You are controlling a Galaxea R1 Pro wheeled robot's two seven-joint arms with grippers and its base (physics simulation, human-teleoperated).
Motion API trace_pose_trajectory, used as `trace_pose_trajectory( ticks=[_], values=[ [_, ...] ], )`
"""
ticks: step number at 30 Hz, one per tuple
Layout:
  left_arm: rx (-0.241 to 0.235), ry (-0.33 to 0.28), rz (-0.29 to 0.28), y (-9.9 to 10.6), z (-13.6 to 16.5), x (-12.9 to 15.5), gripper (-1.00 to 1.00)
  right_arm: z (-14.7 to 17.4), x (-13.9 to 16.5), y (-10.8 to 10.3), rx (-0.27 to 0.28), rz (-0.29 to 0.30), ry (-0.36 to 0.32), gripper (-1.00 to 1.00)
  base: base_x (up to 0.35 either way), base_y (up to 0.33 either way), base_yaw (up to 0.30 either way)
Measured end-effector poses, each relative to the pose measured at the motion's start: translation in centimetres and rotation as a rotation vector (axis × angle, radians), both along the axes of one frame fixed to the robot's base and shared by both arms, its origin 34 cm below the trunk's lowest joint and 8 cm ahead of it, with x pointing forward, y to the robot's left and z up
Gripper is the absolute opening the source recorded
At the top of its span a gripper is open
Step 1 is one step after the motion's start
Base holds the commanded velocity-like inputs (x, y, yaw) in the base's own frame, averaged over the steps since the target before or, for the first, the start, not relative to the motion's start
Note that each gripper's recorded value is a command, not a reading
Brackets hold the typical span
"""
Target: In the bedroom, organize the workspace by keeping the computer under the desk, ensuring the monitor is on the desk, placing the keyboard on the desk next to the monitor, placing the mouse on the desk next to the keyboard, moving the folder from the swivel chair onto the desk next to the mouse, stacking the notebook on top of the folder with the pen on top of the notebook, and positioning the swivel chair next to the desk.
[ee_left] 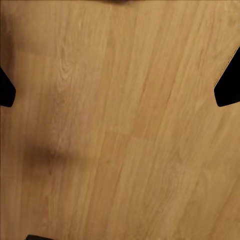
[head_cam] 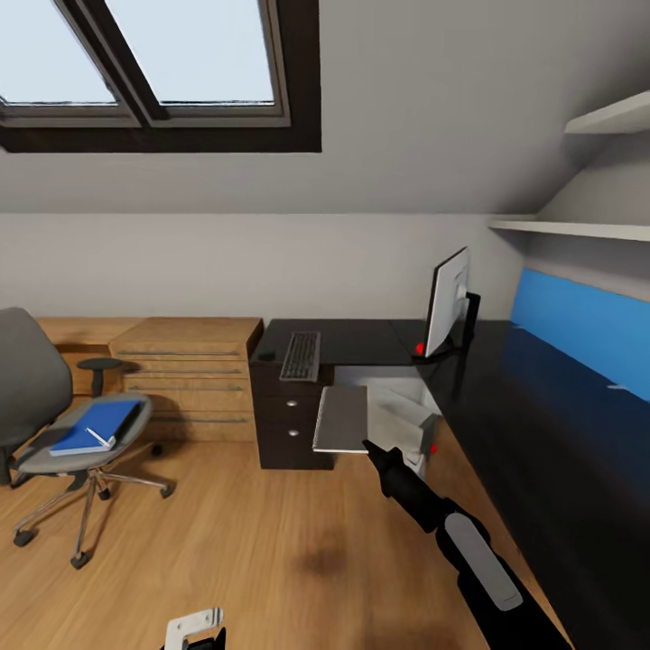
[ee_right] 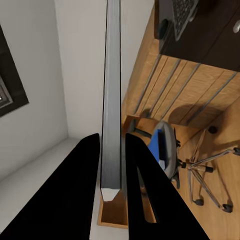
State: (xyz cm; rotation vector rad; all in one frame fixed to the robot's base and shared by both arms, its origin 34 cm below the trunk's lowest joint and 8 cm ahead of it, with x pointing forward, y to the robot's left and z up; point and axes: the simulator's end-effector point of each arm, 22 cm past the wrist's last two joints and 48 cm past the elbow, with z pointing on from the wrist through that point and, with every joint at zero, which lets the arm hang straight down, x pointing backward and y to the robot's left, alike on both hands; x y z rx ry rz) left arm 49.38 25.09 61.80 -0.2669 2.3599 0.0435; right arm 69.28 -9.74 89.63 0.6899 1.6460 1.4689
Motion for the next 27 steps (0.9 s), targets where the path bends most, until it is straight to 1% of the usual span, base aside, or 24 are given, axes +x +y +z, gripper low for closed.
trace_pose_trajectory(
  ticks=[22, 27],
  values=[
    [0.000, 0.002, 0.001, 0.0, 3.7, 0.1, 1.00, 3.8, 0.1, 0.0, 0.004, 0.000, -0.002, -1.00, 0.330, 0.124, 0.000],
    [0.001, 0.004, 0.002, 0.0, 4.4, 0.1, 1.00, 4.5, 0.3, -0.2, 0.004, -0.008, 0.000, -1.00, 0.330, 0.105, 0.000]
  ],
)
